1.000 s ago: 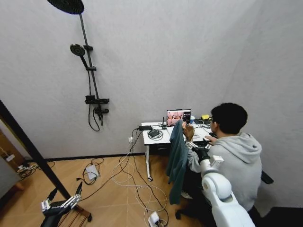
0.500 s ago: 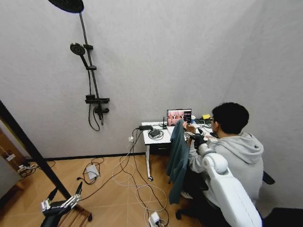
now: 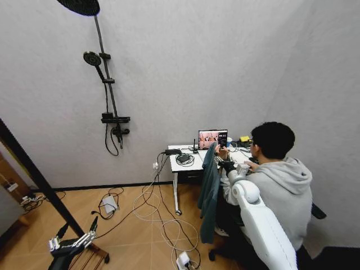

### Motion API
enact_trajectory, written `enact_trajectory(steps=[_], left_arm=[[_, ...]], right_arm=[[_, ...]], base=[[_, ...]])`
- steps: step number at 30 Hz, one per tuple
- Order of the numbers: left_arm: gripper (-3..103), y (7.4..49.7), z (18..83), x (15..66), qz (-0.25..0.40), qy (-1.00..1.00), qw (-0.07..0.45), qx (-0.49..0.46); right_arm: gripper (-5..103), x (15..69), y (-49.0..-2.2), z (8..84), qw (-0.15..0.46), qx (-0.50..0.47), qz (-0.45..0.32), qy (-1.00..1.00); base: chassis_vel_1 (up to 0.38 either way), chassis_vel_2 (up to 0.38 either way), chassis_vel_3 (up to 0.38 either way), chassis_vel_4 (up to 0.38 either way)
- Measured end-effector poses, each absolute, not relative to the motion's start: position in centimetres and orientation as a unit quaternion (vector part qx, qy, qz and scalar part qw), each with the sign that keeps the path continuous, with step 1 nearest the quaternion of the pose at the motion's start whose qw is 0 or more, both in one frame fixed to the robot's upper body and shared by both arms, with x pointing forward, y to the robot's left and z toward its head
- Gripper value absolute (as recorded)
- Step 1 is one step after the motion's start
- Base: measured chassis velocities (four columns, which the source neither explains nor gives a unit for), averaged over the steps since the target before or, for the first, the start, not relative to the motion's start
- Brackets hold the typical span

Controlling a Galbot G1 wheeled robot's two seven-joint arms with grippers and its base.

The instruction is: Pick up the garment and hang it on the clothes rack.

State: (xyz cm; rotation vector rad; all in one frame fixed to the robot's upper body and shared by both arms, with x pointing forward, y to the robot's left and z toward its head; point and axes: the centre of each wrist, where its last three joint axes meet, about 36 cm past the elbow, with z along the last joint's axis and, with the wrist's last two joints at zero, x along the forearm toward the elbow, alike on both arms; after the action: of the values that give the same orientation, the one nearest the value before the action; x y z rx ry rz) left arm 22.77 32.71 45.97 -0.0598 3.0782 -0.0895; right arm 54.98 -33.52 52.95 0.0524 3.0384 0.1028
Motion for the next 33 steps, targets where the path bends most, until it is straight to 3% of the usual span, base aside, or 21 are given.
enact_trajectory(steps=[1, 4, 9, 24, 33], left_arm=[[100, 32.7, 46.0, 22.8, -0.029, 0.999, 0.031, -0.019], [100, 32.7, 46.0, 22.8, -0.029, 0.999, 0.031, -0.019], [100, 32.7, 46.0, 22.8, -0.029, 0.999, 0.031, -0.019], [100, 32.7, 46.0, 22.8, -0.029, 0.999, 0.031, -0.019], [100, 32.7, 46.0, 22.8, -0.029, 0.999, 0.031, -0.019]], right_arm=[[42, 55.0, -33.5, 53.0, 0.050, 0.017, 0.034, 0.998], [27, 55.1, -33.4, 52.9, 0.052, 0.018, 0.032, 0.998], [11, 55.0, -33.4, 52.9, 0.053, 0.019, 0.028, 0.998], [10, 52.0, -31.4, 54.0, 0.084, -0.025, 0.021, 0.996], [10, 46.6, -24.9, 56.6, 0.094, -0.166, 0.043, 0.981]], base=[[0.000, 0.000, 0.000, 0.000], [0.000, 0.000, 0.000, 0.000], [0.000, 0.000, 0.000, 0.000], [0.000, 0.000, 0.000, 0.000], [0.017, 0.013, 0.018, 0.016]])
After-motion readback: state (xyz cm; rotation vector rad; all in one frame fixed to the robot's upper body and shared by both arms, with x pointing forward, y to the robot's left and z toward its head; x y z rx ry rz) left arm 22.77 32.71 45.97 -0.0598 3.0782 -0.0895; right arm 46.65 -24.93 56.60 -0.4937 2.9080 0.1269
